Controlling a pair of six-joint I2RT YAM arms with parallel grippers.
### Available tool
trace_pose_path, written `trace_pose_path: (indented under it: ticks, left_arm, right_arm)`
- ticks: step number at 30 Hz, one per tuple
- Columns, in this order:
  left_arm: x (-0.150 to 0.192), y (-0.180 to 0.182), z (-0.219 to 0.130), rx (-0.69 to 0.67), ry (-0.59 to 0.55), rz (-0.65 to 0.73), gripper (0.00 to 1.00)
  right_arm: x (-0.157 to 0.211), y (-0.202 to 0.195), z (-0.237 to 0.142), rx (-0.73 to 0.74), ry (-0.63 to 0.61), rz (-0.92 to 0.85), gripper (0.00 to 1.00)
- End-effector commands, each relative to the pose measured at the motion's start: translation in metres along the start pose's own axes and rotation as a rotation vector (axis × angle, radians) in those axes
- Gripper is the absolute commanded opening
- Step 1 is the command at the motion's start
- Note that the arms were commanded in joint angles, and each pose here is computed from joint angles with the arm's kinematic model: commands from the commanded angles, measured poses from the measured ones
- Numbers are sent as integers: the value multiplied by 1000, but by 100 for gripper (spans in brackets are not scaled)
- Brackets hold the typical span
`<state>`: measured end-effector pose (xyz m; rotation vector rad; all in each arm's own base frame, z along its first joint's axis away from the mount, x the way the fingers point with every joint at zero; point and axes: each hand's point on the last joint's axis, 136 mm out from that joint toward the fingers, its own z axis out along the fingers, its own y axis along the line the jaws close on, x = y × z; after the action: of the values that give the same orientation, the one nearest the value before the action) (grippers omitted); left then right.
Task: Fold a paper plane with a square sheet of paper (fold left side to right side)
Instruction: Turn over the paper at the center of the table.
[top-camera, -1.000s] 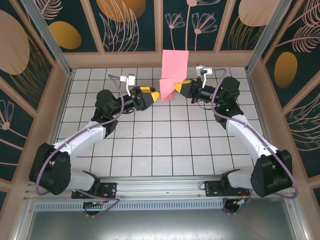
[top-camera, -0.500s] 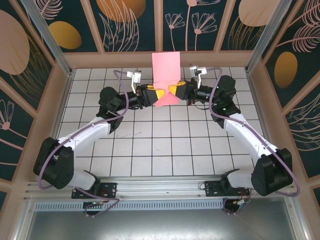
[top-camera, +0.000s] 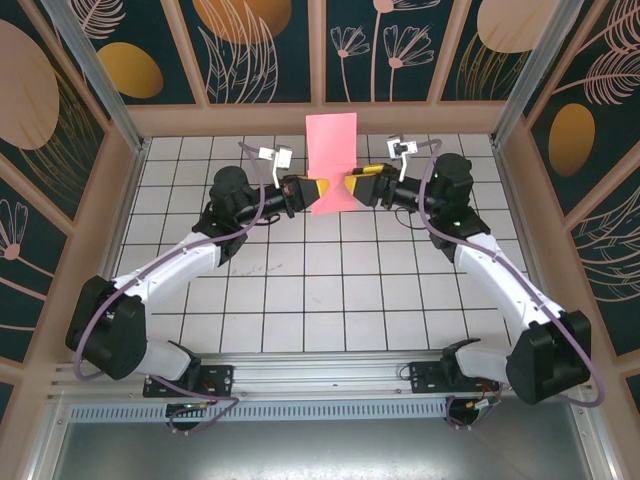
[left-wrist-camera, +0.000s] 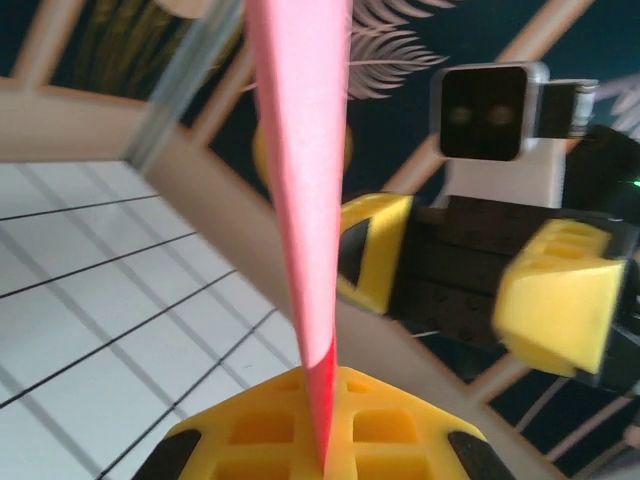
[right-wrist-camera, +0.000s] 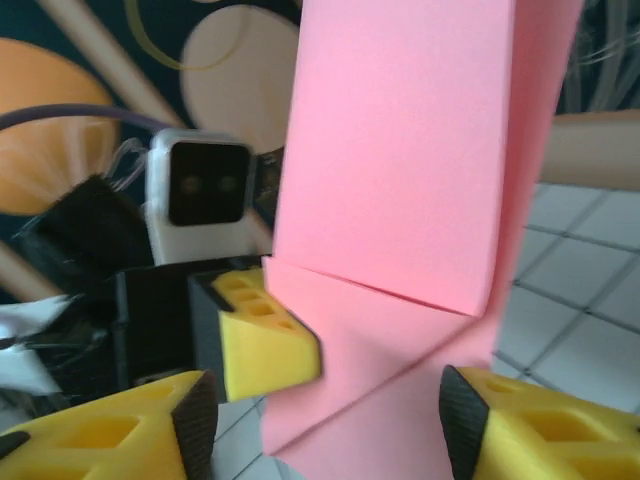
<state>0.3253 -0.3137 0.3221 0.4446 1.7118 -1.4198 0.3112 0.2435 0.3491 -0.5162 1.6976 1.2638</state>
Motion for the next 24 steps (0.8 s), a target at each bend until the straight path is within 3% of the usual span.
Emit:
trace_pose_path:
  ticks: [1, 4, 8, 12, 17, 24]
  left_arm:
    - [4, 38, -16, -291, 38, 88, 0]
    - [19, 64, -31, -504, 97, 122, 0]
    - [49, 90, -54, -800, 213, 153, 0]
    - [71, 103, -84, -1115, 299, 178, 0]
    - [108, 109, -101, -1445, 492, 246, 0]
    - [181, 137, -97, -1709, 838, 352, 0]
  right_arm:
    - [10, -66, -28, 433, 13, -19, 76]
    - [22, -120, -75, 821, -1, 26, 90]
    - [44, -157, -127, 1112, -38, 119, 99]
    - [58, -170, -149, 1231, -41, 134, 99]
    - [66, -181, -165, 1341, -18, 129, 99]
    - [72, -187, -175, 1400, -1, 131, 99]
